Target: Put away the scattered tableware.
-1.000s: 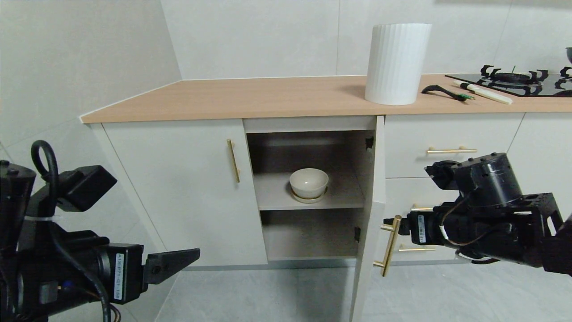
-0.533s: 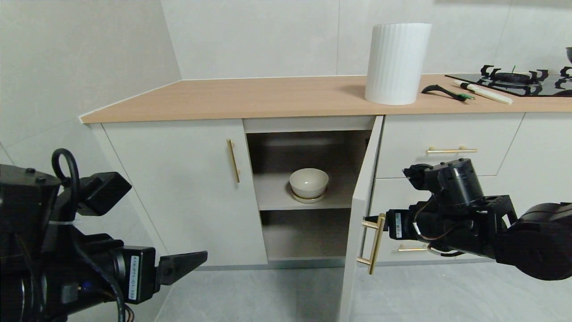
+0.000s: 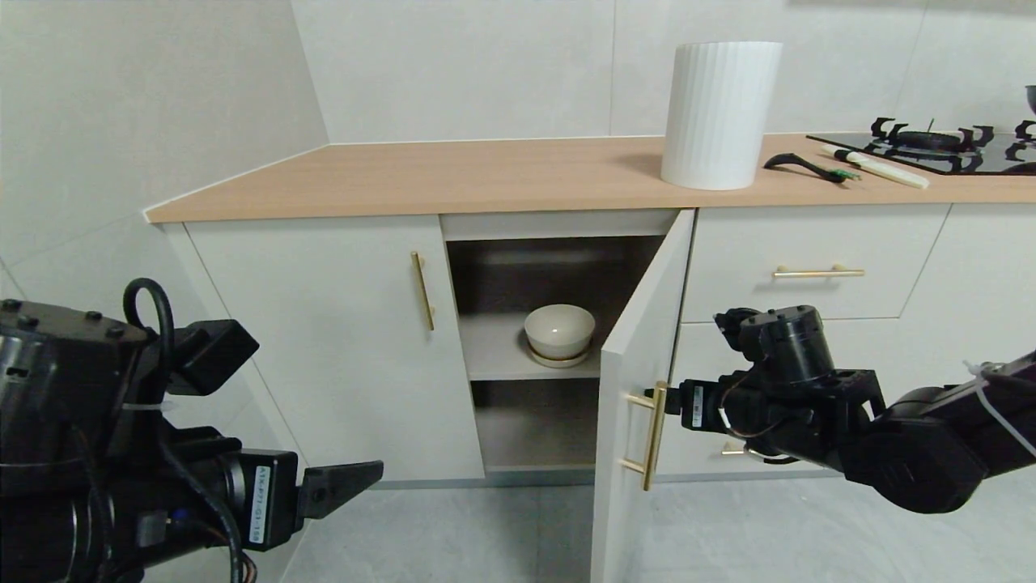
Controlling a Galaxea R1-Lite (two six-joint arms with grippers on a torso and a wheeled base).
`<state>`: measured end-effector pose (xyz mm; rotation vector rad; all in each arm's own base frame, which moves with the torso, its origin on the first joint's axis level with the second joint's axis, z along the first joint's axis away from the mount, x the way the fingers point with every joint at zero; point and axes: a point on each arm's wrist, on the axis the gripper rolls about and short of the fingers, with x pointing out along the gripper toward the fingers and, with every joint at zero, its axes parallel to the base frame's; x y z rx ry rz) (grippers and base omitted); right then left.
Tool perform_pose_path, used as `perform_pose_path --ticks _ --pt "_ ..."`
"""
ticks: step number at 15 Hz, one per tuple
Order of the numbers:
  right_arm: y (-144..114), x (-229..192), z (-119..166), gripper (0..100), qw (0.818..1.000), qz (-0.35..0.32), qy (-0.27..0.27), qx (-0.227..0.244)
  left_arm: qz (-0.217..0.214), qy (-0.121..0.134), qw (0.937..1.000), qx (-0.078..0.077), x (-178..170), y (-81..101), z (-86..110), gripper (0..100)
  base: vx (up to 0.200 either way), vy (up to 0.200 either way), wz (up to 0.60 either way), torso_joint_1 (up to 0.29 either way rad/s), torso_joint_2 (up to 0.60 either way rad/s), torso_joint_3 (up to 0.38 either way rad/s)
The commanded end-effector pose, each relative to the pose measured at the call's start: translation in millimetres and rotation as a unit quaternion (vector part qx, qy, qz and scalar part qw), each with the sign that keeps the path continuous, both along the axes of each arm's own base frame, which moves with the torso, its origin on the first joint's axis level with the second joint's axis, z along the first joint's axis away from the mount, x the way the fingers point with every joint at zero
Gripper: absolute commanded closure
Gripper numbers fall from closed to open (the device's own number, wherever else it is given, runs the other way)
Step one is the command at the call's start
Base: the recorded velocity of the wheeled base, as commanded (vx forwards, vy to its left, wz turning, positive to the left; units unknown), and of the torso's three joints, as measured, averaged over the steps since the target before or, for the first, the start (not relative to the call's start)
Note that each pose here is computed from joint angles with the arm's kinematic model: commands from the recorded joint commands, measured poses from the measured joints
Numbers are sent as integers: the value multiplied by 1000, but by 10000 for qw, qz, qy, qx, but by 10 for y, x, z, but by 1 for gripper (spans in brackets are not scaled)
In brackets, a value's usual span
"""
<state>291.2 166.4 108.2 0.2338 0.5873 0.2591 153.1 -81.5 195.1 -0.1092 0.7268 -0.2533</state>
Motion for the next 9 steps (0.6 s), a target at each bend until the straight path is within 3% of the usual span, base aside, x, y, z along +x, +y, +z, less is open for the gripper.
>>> perform_pose_path --ticks 1,5,9 --pt "32 53 -98 0 9999 -63 18 82 10 9 10000 6 5 -1 -4 0 200 0 0 2 2 -2" --pt "52 74 -116 0 9998 -72 -6 165 20 0 10000 -12 7 -2 1 0 200 0 0 5 5 -1" --pt "97 144 -162 0 9985 -173 -214 470 20 -21 10000 -23 6 -1 6 0 0 0 0 0 0 0"
